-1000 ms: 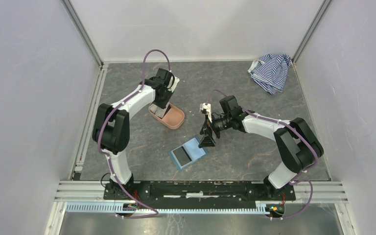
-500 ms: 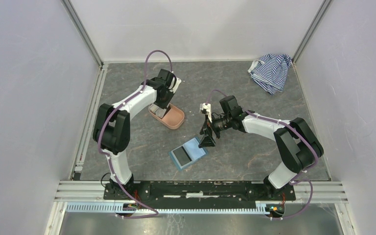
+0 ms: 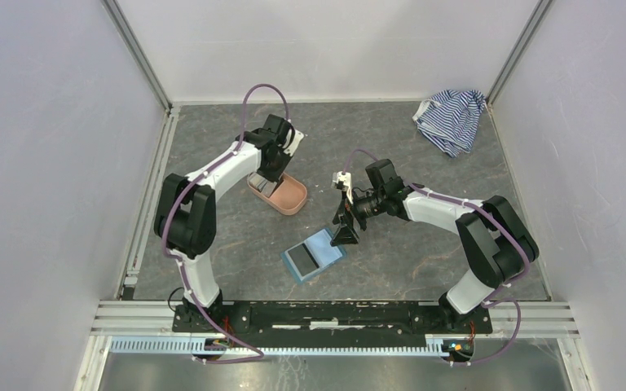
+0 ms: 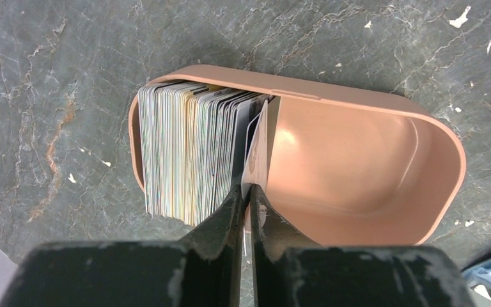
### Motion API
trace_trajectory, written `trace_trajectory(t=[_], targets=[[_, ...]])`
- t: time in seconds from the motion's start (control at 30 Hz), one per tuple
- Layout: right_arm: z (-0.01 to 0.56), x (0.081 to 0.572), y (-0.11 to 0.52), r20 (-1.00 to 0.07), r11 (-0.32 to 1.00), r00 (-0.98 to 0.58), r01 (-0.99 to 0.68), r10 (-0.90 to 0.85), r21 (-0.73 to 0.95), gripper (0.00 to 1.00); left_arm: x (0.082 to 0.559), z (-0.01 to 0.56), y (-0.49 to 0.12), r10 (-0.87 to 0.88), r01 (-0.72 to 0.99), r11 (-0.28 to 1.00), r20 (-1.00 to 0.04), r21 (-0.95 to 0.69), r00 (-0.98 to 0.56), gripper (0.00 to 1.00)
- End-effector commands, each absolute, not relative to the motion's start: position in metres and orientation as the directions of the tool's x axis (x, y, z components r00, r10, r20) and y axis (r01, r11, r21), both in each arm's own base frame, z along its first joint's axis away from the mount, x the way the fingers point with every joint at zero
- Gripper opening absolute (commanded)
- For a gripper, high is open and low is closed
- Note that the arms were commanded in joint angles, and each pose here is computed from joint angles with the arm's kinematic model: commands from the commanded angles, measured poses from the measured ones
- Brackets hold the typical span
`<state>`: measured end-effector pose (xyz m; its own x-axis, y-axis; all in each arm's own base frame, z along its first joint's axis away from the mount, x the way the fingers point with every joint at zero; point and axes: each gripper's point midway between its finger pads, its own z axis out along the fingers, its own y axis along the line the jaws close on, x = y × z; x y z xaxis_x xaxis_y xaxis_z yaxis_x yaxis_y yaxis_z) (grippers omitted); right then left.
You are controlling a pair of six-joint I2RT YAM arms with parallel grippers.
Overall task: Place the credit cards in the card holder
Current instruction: Pick up the credit card from the storage box.
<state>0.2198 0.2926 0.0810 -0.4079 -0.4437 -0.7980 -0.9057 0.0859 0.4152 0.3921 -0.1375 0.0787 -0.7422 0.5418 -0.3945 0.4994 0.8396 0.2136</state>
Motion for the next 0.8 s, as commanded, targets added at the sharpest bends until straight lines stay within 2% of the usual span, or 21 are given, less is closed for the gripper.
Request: trace_trajectory(t=[0.0,0.33,0.53,0.7,0.77], targets=[[0.099,0.229,0.299,-0.836,0.054,-0.363,-0.925,-0.412,0.375,0.98,0.391,0.112,-0.14,0.459,0.431,0.886,-0.46,0.173,-0.76,0.13],[0.1,0.229,0.299,-0.838,0.049,-0.36,-0.926,-0.41,0.374,0.98,0.387,0.112,-0.14,0.459,0.438,0.885,-0.456,0.158,-0.763,0.18],[0.101,0.228,0.299,-0.838,0.048,-0.36,-0.926,-0.41,0.374,0.98,0.385,0.111,-0.145,0.459,0.452,0.882,-0.458,0.133,-0.762,0.16],[0.1,0.228,0.299,-0.837,0.045,-0.361,-0.925,-0.411,0.376,0.98,0.382,0.114,-0.155,0.45,0.471,0.878,-0.473,0.081,-0.757,0.27],[0.099,0.228,0.299,-0.835,0.046,-0.363,-0.924,-0.413,0.379,0.98,0.383,0.115,-0.156,0.447,0.471,0.879,-0.478,0.076,-0.756,0.28]])
